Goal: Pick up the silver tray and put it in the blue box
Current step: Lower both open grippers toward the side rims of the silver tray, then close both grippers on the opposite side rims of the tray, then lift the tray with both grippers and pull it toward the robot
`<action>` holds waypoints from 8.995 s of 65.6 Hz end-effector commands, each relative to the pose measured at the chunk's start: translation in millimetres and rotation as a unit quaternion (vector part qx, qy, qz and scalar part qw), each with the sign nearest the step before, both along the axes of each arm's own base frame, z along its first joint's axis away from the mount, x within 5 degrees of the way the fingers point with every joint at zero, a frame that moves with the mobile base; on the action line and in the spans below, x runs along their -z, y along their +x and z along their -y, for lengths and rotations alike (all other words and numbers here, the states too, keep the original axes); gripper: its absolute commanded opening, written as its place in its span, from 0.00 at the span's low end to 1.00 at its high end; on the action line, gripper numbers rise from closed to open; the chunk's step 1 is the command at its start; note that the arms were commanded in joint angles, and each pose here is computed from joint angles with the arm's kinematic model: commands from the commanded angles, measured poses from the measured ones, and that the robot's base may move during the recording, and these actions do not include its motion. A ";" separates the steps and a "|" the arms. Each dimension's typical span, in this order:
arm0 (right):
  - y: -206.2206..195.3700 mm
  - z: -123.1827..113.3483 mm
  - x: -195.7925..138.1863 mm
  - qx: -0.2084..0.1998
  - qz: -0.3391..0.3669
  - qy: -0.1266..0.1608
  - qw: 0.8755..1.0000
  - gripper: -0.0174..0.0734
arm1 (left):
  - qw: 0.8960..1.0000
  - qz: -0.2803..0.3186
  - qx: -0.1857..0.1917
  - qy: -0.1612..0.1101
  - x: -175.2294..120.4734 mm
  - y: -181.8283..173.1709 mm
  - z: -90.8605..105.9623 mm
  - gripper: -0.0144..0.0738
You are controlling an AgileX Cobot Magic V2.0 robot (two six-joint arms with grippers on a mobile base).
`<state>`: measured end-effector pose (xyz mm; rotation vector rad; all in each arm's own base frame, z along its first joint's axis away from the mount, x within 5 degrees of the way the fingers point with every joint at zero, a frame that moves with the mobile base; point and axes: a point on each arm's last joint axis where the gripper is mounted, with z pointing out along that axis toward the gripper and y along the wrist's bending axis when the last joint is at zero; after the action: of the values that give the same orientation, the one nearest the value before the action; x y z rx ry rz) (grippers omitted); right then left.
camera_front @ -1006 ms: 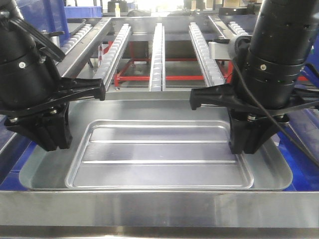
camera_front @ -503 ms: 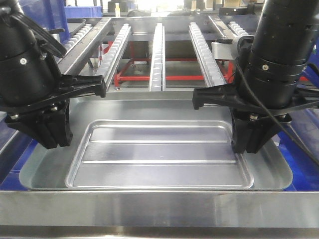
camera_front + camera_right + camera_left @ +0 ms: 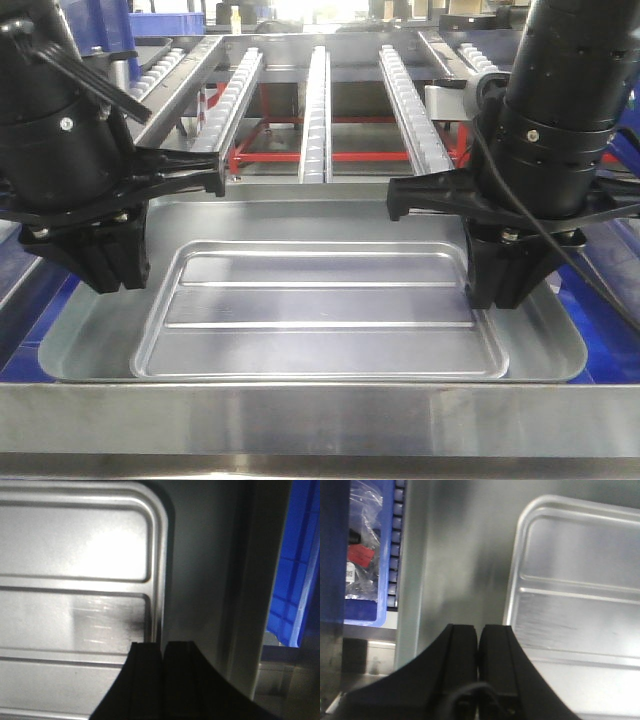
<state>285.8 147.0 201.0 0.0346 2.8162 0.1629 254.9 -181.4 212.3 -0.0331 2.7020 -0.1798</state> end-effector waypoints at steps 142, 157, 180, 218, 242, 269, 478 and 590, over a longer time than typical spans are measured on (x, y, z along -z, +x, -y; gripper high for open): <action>6.3 -2.3 -22.4 -0.004 0.055 0.025 0.998 0.67 | 0.999 0.036 0.036 0.008 -22.0 6.7 23.2 0.50; 6.3 -2.3 -22.0 -0.004 0.054 0.025 0.998 0.67 | 0.999 0.026 0.038 0.021 -11.4 9.6 25.1 0.50; 6.4 -2.3 -22.0 -0.004 0.054 0.025 0.998 0.67 | 0.999 0.013 0.039 0.031 0.4 12.3 27.6 0.50; 9.0 -3.7 -8.6 -0.004 0.035 0.015 0.999 0.67 | 0.999 0.010 0.036 0.028 0.6 11.7 27.9 0.50; 9.5 -4.0 -7.4 -0.004 0.035 0.015 0.999 0.67 | 0.999 0.007 0.034 0.026 0.8 11.4 28.0 0.50; 10.0 -4.3 -7.6 -0.004 0.037 0.016 0.999 0.67 | 0.999 0.006 0.034 0.025 0.8 11.2 28.1 0.50; -122.6 1.8 -73.8 0.018 0.119 0.060 0.991 0.25 | 0.997 0.057 0.051 -0.024 -75.3 -109.8 11.9 0.15; -115.3 -16.1 -84.0 0.015 0.122 0.064 0.990 0.26 | 0.996 0.058 0.068 -0.024 -82.6 -103.3 -2.9 0.16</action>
<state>166.5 160.5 267.9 0.1131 2.6457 0.2471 150.9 -179.6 278.9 0.1424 2.6467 -0.2118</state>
